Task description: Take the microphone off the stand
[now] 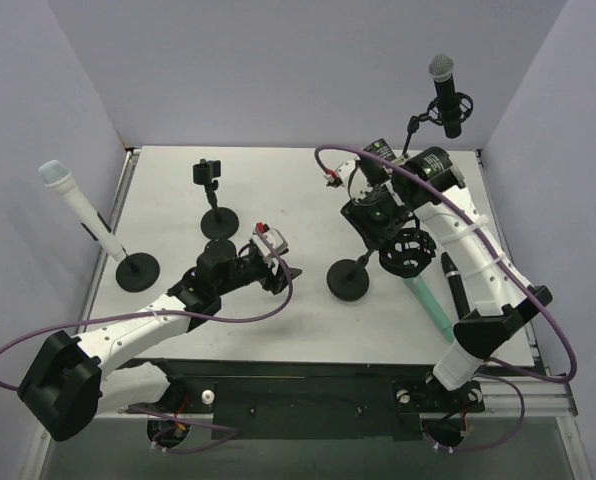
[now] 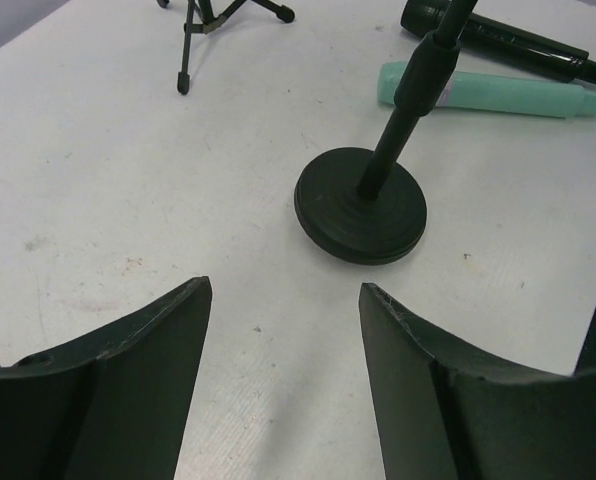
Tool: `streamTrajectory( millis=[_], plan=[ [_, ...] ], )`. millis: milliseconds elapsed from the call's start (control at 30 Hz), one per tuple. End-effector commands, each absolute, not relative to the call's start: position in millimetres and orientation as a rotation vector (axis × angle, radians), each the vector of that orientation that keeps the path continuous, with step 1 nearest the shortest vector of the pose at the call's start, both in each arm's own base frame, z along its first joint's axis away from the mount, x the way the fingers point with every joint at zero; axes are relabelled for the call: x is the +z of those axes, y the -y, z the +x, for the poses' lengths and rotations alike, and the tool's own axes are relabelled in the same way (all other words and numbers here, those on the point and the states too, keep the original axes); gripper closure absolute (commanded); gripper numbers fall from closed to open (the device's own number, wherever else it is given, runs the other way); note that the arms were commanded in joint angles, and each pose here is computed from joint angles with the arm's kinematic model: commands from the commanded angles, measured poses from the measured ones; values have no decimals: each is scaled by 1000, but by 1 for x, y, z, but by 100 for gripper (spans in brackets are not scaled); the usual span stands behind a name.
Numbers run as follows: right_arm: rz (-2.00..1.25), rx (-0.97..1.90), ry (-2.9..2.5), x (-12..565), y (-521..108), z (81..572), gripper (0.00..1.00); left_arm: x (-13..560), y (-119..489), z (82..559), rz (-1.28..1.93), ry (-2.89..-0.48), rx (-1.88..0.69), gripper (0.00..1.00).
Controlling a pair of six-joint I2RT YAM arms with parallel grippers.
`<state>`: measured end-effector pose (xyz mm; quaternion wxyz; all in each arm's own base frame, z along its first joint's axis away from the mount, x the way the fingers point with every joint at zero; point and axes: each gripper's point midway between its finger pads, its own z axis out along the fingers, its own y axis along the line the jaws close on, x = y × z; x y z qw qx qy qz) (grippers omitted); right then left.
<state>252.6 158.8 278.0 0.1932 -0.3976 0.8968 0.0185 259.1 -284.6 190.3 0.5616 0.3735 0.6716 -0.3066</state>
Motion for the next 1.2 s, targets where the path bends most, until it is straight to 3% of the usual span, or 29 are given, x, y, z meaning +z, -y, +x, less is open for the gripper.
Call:
streamTrajectory(
  millis=[0, 400, 900, 1167],
  plan=[
    [-1208, -42, -2644, 257, -146, 246, 100, 194, 283, 252, 857, -1589, -782, 29],
    [-1384, -183, -2819, 187, -166, 264, 100, 192, 266, 252, 828, -1579, -773, 30],
    [-1296, -287, -2889, 158, -139, 294, 100, 189, 251, 258, 814, -1589, -749, 32],
    [-1211, -232, -2802, 166, -164, 335, 100, 180, 242, 250, 848, -1629, -735, 34]
  ],
)
